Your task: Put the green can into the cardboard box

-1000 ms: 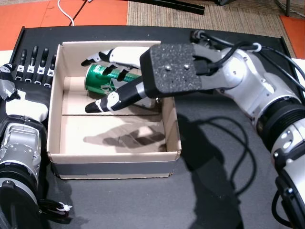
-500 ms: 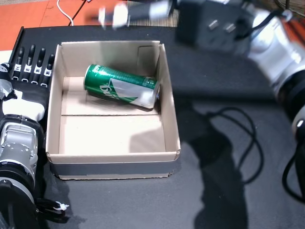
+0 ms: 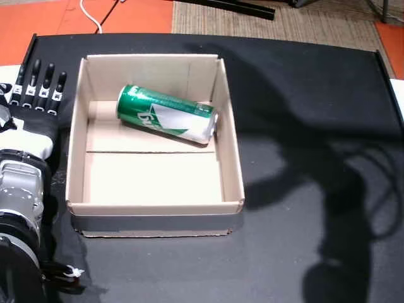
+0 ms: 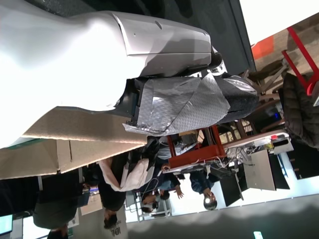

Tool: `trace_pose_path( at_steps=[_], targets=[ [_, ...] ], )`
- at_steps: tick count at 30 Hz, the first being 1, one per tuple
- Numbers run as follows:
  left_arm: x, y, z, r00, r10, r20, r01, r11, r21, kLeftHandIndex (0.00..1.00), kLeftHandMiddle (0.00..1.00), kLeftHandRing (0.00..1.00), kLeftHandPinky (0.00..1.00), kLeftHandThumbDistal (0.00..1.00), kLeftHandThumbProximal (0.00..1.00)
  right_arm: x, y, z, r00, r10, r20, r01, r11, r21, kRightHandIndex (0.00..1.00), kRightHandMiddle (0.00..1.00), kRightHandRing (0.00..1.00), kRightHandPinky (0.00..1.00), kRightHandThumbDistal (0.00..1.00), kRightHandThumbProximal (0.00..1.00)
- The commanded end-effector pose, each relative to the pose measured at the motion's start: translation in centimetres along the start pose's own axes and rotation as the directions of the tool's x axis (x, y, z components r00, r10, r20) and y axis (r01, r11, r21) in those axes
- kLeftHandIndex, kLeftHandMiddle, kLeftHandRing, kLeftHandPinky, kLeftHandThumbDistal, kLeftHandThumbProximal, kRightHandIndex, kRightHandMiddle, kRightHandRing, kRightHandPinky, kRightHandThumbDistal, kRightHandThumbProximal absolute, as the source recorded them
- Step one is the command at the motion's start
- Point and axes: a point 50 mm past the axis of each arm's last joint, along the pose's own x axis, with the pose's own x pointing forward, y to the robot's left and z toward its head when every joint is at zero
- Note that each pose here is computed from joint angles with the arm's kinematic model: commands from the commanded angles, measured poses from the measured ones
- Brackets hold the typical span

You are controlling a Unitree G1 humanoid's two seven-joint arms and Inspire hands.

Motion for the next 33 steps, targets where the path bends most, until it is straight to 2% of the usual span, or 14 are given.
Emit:
trace_pose_path(
  at_steps=[1,5,8,11,13,15,16,18,19,21,23,27,29,33],
  targets=[
    [-0.1,0.3,0.0,1.0,0.006,-0.009,-0.006,1.0,0.006,0.49,0.51,0.68,0.86,0.0,1.0,-3.0,-1.0,-0.9,1.0,-0.028,-0.007,0.029,0.999,0.023,0.82,0.87,0.95,1.0,0.98,0.48],
    [-0.1,0.4,0.1,1.0,-0.001,-0.007,0.001,1.0,0.011,0.51,0.5,0.66,0.89,0.0,1.0,-8.8,-1.7,-0.9,0.997,-0.068,0.023,0.066,0.996,0.053,0.83,0.89,0.94,1.0,0.87,0.4],
    [-0.1,0.4,0.2,1.0,-0.003,-0.007,0.003,1.0,0.013,0.5,0.49,0.63,0.88,0.0,1.0,-13.0,-1.5,-0.1,0.996,-0.089,0.033,0.086,0.993,0.084,0.82,0.88,0.92,0.99,0.84,0.43],
    [-0.1,0.5,0.3,1.0,0.002,-0.006,-0.002,1.0,0.008,0.47,0.48,0.65,0.87,0.02,1.0,-16.8,-1.0,0.7,0.996,-0.085,-0.01,0.085,0.989,0.118,0.83,0.88,0.91,0.98,0.84,0.41],
    [-0.1,0.5,0.3,1.0,0.0,-0.003,0.0,1.0,0.008,0.48,0.49,0.66,0.87,0.03,1.0,-18.9,-0.4,1.4,0.996,-0.079,-0.043,0.084,0.987,0.134,0.82,0.88,0.92,0.99,0.83,0.44],
    [-0.2,0.6,0.3,1.0,-0.005,0.001,0.005,1.0,0.01,0.52,0.5,0.7,0.88,0.03,1.0,-21.2,0.5,1.8,0.992,-0.086,-0.09,0.099,0.985,0.144,0.8,0.88,0.92,0.99,0.86,0.51],
    [-0.2,0.7,0.4,1.0,-0.007,0.003,0.007,1.0,0.01,0.52,0.5,0.7,0.88,0.04,1.0,-22.2,0.9,2.0,0.99,-0.088,-0.112,0.105,0.983,0.149,0.78,0.87,0.91,0.99,0.94,0.51],
    [-0.2,0.8,0.4,1.0,-0.007,0.003,0.006,1.0,0.006,0.5,0.49,0.67,0.87,0.01,1.0,-24.2,1.9,2.5,0.981,-0.087,-0.171,0.118,0.977,0.179,0.81,0.89,0.92,1.0,0.88,0.51],
    [-0.2,0.8,0.4,1.0,-0.006,0.003,0.006,1.0,0.003,0.49,0.48,0.67,0.87,0.01,1.0,-25.1,2.3,2.8,0.977,-0.085,-0.195,0.123,0.974,0.192,0.82,0.89,0.93,1.0,0.87,0.5],
    [-0.2,0.9,0.5,1.0,-0.006,0.001,0.006,1.0,0.006,0.5,0.5,0.68,0.87,0.0,1.0,-26.9,3.1,3.3,0.967,-0.083,-0.242,0.133,0.971,0.2,0.84,0.92,0.96,1.0,0.91,0.53],
    [-0.2,0.9,0.6,1.0,-0.008,0.003,0.008,1.0,0.01,0.51,0.52,0.68,0.87,0.0,1.0,-28.6,4.2,3.8,0.949,-0.103,-0.298,0.171,0.963,0.21,0.85,0.92,0.97,1.0,0.99,0.53],
    [-0.2,1.0,0.9,1.0,-0.001,0.009,0.001,1.0,0.02,0.5,0.5,0.67,0.86,0.01,1.0,-30.8,6.2,4.7,0.914,-0.151,-0.377,0.247,0.944,0.22,0.88,0.94,1.0,1.0,1.0,0.53],
    [-0.2,1.0,1.0,1.0,-0.001,0.007,0.001,1.0,0.029,0.46,0.47,0.63,0.83,0.01,1.0,-31.6,7.7,5.2,0.889,-0.173,-0.425,0.284,0.935,0.212,0.86,0.93,1.0,1.0,1.0,0.56],
    [-0.2,1.1,1.2,1.0,-0.005,0.011,0.005,0.999,0.037,0.5,0.49,0.59,0.82,0.04,0.94,-32.7,11.5,5.9,0.816,-0.204,-0.541,0.379,0.895,0.235,0.91,0.95,1.0,1.0,1.0,0.56]
  ],
)
